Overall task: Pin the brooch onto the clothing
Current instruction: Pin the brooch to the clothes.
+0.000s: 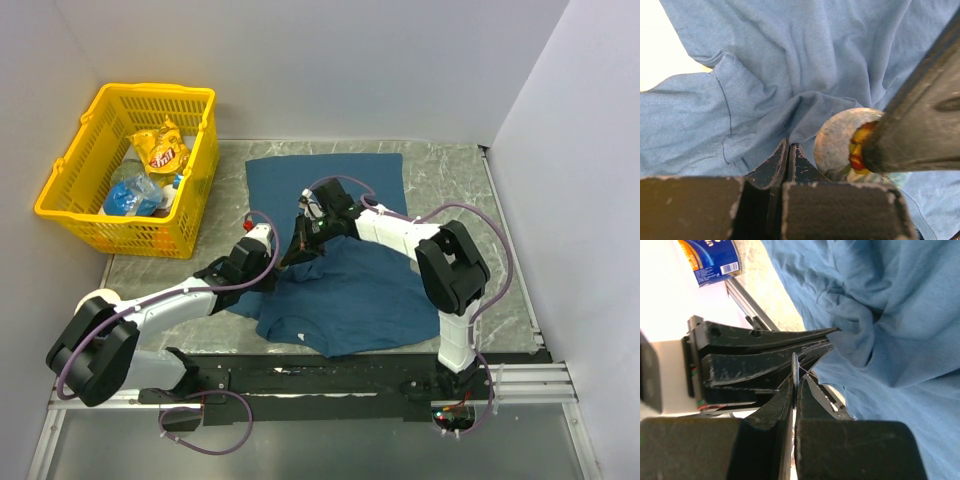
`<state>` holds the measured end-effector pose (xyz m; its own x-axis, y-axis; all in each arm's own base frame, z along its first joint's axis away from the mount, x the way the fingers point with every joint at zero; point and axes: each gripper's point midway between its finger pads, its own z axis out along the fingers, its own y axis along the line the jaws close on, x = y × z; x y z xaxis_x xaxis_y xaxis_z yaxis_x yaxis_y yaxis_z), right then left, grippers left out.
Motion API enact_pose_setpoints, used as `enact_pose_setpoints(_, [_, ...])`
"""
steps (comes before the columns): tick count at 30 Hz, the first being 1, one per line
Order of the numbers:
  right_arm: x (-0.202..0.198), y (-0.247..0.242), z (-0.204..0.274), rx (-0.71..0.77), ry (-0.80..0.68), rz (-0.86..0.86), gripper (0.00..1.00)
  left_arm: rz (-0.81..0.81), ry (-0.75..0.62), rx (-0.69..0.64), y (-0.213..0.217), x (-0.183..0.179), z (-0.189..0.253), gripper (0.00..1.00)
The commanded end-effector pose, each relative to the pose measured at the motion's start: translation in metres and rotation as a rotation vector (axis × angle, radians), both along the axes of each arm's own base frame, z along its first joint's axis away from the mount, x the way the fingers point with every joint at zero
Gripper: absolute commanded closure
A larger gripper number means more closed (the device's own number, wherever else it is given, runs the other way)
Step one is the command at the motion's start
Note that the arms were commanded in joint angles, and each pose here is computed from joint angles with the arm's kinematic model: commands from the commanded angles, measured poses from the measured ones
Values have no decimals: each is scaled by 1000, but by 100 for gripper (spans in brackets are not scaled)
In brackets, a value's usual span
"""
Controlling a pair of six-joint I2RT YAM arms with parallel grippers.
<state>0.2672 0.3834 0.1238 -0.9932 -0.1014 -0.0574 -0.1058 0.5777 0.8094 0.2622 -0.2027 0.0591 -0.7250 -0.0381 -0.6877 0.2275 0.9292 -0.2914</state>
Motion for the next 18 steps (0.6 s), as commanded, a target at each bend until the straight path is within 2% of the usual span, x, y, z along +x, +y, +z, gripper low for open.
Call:
enact_pose_setpoints(1, [1, 5, -11, 5, 0, 2, 100, 15, -41, -27, -3, 5, 13, 99])
enact_pose_setpoints(18, [21, 1, -34, -32, -58, -19, 100, 9, -40, -32, -5, 2, 14, 99])
